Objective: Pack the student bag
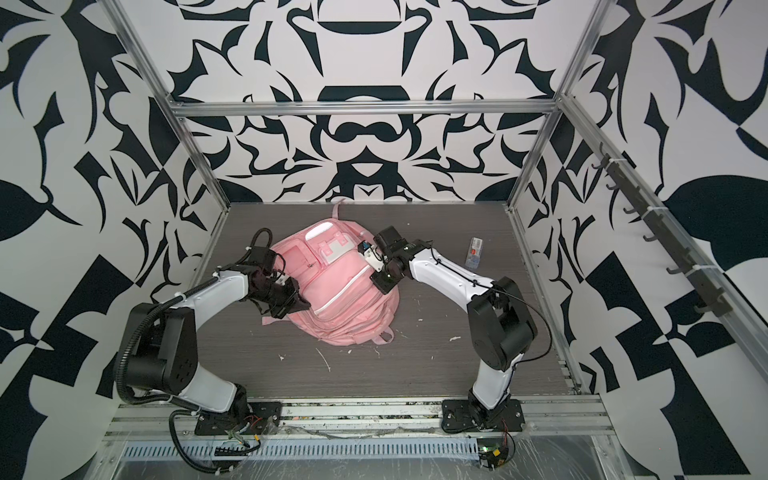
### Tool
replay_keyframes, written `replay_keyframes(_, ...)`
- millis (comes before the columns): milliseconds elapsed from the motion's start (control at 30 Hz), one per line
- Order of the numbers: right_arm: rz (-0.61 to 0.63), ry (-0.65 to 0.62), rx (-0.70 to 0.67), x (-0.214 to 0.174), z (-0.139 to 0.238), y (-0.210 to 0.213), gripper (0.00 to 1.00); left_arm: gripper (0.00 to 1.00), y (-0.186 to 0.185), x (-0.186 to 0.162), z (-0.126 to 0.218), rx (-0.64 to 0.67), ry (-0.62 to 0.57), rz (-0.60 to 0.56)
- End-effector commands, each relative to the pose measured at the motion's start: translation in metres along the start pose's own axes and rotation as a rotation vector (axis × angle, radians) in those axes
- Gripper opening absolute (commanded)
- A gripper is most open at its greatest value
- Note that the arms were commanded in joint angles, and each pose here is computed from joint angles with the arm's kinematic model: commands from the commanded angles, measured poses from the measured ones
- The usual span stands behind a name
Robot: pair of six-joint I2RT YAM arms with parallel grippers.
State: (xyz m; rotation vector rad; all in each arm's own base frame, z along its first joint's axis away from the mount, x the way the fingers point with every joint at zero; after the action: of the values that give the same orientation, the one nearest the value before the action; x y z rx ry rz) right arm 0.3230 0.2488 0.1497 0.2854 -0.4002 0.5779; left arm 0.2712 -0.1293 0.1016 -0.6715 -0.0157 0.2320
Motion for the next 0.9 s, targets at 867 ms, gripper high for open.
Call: replay_keyframes(867, 0.328, 0.085, 0.084, -0.048, 0.026, 0.095, 0.00, 0.00, -0.064, 0.019, 0.034, -0.333, -0.147, 0.039)
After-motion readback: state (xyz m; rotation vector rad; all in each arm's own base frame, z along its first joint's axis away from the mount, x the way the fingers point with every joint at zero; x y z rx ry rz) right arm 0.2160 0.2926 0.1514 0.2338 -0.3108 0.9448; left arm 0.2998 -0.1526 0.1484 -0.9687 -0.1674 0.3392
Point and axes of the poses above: each gripper's point midway between its finger pads, its own z axis back along the fingers, its own y axis along the line the jaws close on, x = y × z, the point moved 4 cm from there along z, back along the fingers, and after that the axes turned 15 degrees about -z, right-handed, at the moved point
